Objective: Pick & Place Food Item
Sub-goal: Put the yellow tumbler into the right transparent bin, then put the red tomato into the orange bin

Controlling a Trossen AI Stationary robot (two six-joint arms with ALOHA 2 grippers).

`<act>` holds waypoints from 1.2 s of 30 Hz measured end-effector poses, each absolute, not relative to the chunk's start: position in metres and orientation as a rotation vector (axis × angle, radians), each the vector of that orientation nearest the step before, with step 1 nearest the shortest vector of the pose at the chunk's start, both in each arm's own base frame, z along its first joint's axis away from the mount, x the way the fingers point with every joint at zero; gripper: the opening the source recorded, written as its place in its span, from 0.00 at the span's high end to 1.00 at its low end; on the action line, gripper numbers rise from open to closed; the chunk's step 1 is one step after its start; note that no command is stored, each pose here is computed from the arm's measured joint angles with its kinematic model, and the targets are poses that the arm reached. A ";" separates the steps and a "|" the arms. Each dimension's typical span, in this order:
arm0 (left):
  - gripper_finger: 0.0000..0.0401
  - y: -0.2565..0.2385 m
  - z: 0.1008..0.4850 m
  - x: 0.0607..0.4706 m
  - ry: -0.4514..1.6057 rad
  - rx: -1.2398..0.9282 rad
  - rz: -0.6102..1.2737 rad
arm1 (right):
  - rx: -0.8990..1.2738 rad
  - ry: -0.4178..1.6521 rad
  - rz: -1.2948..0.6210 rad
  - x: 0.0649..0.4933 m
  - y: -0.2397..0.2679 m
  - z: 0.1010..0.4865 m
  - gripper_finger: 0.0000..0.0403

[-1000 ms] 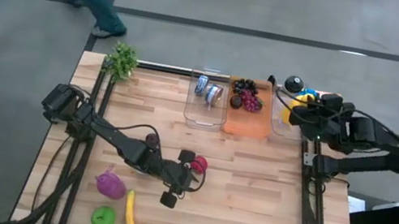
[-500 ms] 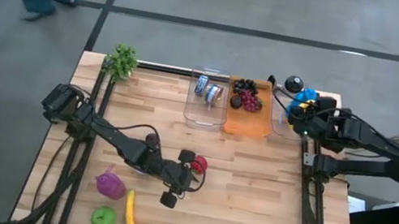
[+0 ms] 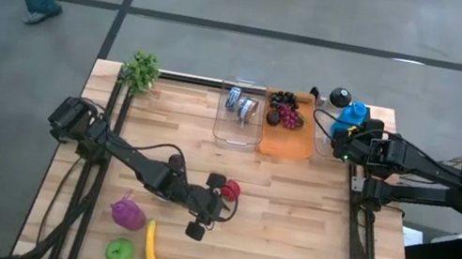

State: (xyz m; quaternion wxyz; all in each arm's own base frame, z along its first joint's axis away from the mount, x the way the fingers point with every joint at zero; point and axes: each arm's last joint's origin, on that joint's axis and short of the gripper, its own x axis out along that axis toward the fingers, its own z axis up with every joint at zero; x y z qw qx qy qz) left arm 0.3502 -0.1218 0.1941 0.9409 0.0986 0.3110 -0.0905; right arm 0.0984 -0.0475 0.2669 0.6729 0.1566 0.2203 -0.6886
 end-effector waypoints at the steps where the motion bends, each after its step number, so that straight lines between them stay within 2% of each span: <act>1: 0.68 -0.122 0.194 0.350 0.635 0.202 -0.185 | 0.352 0.497 -1.550 0.098 -0.047 0.267 0.86; 13: 0.68 -0.122 0.194 0.350 0.636 0.201 -0.184 | 0.366 0.479 -1.558 0.098 -0.047 0.267 0.70; 21: 0.68 -0.122 0.194 0.350 0.636 0.201 -0.184 | 0.371 0.474 -1.560 0.098 -0.047 0.267 0.64; 28: 0.68 -0.122 0.194 0.350 0.636 0.200 -0.184 | 0.413 0.451 -1.537 0.100 -0.047 0.278 0.62; 36: 0.68 -0.120 0.192 0.349 0.658 0.203 -0.181 | 0.393 0.434 -1.407 0.106 -0.041 0.303 0.67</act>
